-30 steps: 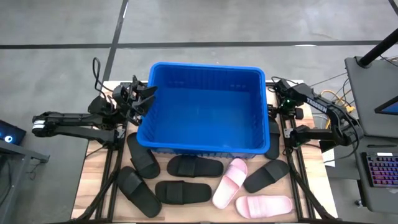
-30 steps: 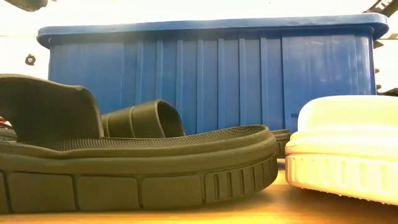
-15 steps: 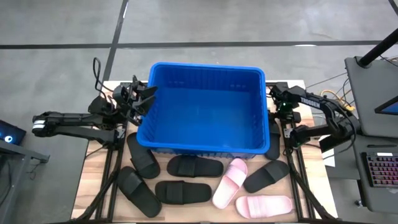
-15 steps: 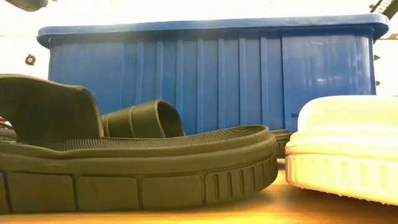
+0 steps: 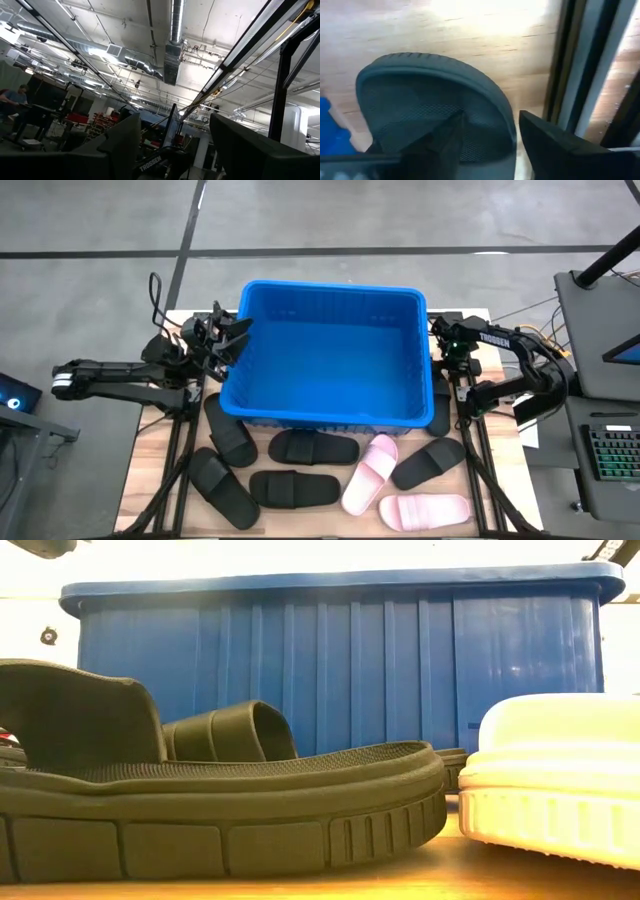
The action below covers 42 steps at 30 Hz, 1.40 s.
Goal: Pick and place slides into bin
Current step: Put the black slide into the blue container
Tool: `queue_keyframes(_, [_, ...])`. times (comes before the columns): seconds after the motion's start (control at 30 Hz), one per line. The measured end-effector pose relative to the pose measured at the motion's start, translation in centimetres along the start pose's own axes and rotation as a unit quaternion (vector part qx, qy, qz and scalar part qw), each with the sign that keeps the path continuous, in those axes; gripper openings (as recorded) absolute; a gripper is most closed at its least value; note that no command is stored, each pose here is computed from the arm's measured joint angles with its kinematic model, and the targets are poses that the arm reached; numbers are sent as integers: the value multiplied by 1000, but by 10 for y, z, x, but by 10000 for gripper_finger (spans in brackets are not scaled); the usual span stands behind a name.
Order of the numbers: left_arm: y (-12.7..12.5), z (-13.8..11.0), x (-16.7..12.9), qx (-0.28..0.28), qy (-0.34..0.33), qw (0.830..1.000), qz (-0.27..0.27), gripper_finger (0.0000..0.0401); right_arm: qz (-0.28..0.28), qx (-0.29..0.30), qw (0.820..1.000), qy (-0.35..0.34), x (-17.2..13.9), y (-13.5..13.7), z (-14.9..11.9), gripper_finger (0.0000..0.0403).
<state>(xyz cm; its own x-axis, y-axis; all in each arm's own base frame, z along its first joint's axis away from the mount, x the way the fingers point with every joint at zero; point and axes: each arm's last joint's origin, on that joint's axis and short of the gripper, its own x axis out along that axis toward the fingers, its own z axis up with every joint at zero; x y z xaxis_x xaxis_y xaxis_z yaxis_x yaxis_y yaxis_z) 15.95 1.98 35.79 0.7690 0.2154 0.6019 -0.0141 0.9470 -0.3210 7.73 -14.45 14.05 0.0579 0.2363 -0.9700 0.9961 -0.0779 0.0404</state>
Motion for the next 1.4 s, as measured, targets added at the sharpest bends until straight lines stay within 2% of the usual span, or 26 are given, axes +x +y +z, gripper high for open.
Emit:
queue_keyframes(0.3, [0,0,0,0,0,1000,0,223,4,-28,1000,4,2,1,2,95])
queue_keyframes(0.7, [0,1,0,2,-1,1000,0,223,0,-62,998,9,2,0,1,16])
queue_keyframes(0.8, [0,1,0,3,-2,1000,0,223,-2,-63,998,10,-3,1,1,10])
queue_keyframes(0.97, [0,2,-1,3,-3,1000,2,223,30,-66,997,10,-15,6,1,8])
queue_keyframes(1.4, [0,3,-1,3,-6,1000,2,223,18,-73,997,-13,-36,10,5,8])
